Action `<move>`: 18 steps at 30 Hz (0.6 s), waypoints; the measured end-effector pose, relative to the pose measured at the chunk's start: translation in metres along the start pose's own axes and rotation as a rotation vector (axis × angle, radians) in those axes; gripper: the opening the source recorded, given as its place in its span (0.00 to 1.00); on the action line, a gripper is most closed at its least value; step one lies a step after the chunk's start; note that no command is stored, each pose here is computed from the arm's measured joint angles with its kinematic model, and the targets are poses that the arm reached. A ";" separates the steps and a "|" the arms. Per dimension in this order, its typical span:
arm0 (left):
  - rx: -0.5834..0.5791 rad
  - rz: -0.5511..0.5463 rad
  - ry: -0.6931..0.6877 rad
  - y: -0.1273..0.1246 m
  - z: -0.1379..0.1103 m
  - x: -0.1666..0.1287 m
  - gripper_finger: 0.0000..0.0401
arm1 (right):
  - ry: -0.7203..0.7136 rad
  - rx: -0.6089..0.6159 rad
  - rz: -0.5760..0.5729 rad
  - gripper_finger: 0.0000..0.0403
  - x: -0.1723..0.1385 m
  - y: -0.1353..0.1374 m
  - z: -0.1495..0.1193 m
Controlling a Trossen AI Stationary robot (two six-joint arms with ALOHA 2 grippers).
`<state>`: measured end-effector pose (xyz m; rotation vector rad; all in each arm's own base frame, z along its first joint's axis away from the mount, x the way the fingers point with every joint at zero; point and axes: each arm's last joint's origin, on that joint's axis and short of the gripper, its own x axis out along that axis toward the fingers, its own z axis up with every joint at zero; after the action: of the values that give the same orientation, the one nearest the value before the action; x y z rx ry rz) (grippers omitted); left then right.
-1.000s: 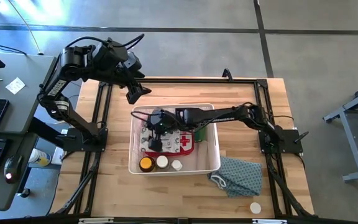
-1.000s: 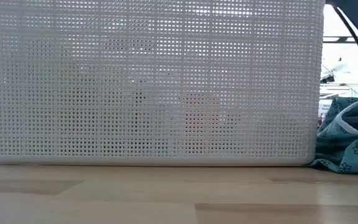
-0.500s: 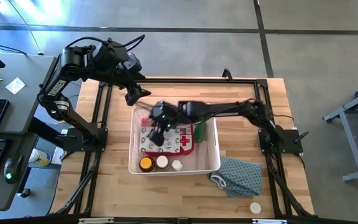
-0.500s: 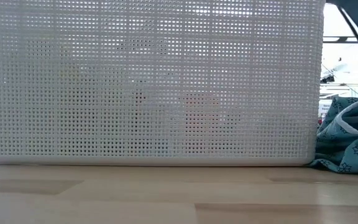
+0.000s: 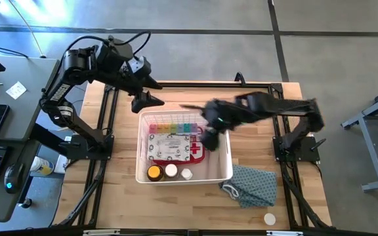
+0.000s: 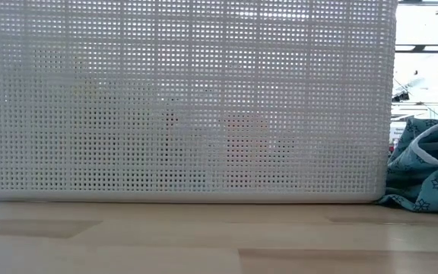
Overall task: Pick & place medical supplies in basket/bin
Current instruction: Put the orange pill bottle into the white container
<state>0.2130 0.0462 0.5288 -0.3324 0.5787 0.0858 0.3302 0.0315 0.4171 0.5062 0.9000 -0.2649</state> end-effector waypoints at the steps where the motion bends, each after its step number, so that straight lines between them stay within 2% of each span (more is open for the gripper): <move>1: -0.005 -0.021 -0.017 -0.001 0.002 0.000 0.96 | 0.014 -0.001 -0.020 0.70 -0.010 0.003 -0.010; 4: -0.035 -0.069 -0.040 -0.003 0.005 0.000 0.96 | 0.040 0.006 -0.093 0.70 -0.030 0.011 -0.035; 10: -0.100 -0.063 -0.008 -0.003 0.000 -0.005 0.96 | 0.093 0.045 -0.090 0.70 -0.051 0.036 -0.076; 15: -0.141 -0.020 -0.002 -0.010 -0.004 -0.006 0.96 | 0.055 -0.063 -0.170 0.70 -0.058 0.062 -0.119; 18: -0.134 -0.047 -0.013 -0.022 -0.005 -0.005 0.96 | 0.042 -0.086 -0.201 0.68 -0.056 0.070 -0.149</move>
<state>0.2103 0.0238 0.5338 -0.4746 0.5533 0.0819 0.2253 0.1699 0.4060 0.3429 0.9999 -0.3979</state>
